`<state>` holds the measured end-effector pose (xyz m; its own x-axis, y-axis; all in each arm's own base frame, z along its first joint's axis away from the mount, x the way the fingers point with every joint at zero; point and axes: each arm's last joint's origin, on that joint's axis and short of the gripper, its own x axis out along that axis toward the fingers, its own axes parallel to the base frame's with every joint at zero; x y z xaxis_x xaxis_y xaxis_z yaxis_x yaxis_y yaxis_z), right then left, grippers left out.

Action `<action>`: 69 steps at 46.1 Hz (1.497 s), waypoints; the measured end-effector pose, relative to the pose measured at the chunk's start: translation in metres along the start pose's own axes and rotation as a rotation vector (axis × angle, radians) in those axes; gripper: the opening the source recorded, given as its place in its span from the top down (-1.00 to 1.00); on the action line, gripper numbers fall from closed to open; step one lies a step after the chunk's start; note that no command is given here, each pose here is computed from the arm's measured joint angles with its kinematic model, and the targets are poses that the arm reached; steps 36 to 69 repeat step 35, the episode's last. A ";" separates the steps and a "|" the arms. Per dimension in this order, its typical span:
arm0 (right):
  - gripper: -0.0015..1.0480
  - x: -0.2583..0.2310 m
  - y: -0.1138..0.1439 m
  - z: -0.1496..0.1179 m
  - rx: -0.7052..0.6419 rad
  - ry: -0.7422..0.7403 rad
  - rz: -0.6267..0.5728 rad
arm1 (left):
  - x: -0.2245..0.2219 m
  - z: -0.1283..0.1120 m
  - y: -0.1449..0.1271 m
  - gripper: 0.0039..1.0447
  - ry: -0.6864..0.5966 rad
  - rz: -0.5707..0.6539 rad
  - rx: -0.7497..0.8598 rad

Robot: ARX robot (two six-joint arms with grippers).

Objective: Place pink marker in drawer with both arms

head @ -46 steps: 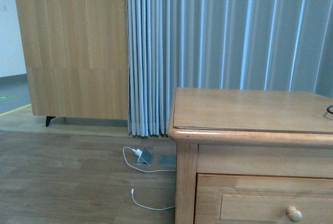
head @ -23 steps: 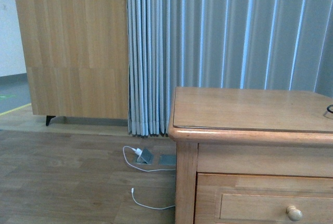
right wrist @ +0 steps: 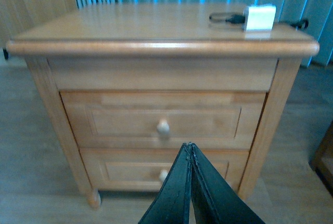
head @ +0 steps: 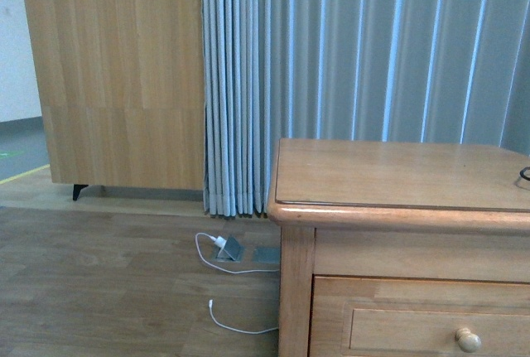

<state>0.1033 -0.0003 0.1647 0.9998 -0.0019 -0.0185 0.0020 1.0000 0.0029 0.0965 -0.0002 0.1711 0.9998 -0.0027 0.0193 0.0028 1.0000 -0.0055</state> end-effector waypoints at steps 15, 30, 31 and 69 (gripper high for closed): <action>0.97 -0.006 0.000 0.001 -0.001 -0.022 0.000 | 0.000 0.000 0.000 -0.89 0.000 0.000 0.000; -0.03 -0.006 0.000 0.000 -0.002 -0.021 0.000 | 0.000 0.000 0.000 -0.89 0.000 0.000 0.000; -0.13 -0.006 0.000 0.000 -0.002 -0.021 0.000 | 0.000 0.000 0.000 -0.89 0.000 0.000 0.000; -0.50 -0.006 0.000 0.000 -0.002 -0.021 0.000 | 0.000 0.000 0.000 -0.89 0.000 0.000 0.000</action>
